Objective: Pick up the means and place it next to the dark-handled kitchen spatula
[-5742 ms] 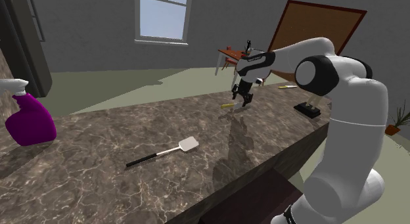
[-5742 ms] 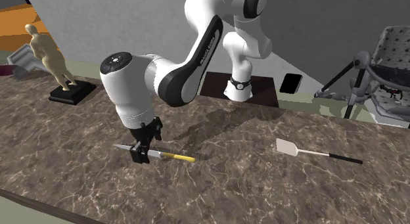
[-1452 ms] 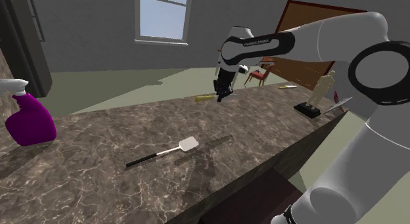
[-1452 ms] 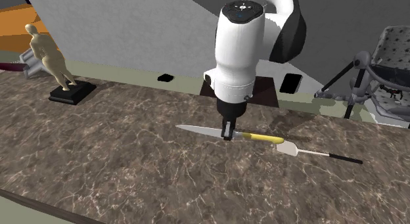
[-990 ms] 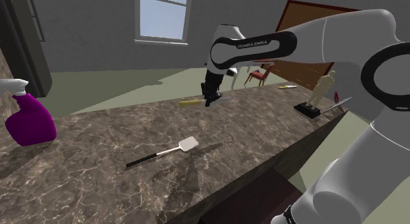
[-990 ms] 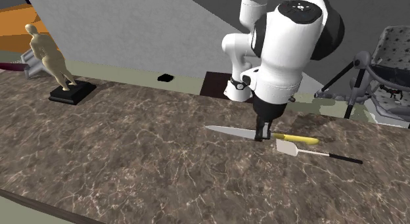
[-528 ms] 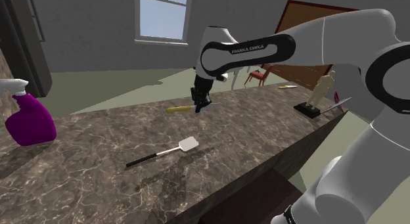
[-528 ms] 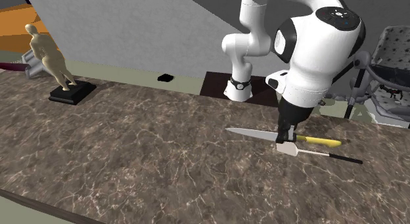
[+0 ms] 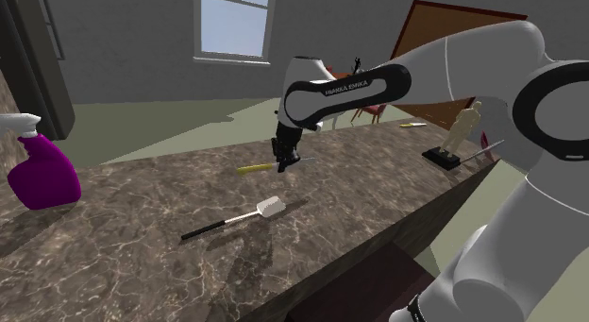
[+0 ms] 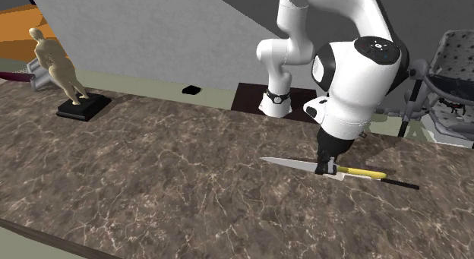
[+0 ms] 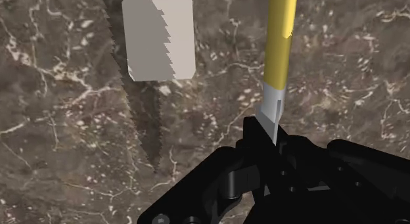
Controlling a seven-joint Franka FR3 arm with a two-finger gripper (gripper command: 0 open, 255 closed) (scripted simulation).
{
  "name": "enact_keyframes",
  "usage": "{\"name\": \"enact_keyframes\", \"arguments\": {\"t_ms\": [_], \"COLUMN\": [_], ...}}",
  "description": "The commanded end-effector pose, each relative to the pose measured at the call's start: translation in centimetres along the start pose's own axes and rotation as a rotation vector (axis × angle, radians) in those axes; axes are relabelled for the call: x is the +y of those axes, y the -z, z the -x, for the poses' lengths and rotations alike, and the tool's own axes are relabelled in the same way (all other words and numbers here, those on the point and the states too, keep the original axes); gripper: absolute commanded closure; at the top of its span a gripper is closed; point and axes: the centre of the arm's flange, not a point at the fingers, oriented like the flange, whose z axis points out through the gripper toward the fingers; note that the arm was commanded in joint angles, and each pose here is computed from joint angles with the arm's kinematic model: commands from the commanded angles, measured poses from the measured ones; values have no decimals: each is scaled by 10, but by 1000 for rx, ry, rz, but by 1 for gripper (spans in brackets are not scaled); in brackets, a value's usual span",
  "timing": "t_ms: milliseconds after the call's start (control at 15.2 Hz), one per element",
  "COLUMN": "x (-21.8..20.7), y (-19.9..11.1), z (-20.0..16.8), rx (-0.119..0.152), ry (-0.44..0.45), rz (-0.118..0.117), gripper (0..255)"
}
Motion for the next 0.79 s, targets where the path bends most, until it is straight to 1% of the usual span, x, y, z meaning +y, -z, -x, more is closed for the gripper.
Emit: {"name": "enact_keyframes", "arguments": {"t_ms": [0, 594, 726], "x": [0, 0, 0], "y": [-11, -58, -61], "z": [-1, -2, -2], "rx": [0, 0, 0], "ry": [0, 0, 0], "rz": [0, 0, 0], "gripper": [255, 255, 255]}}
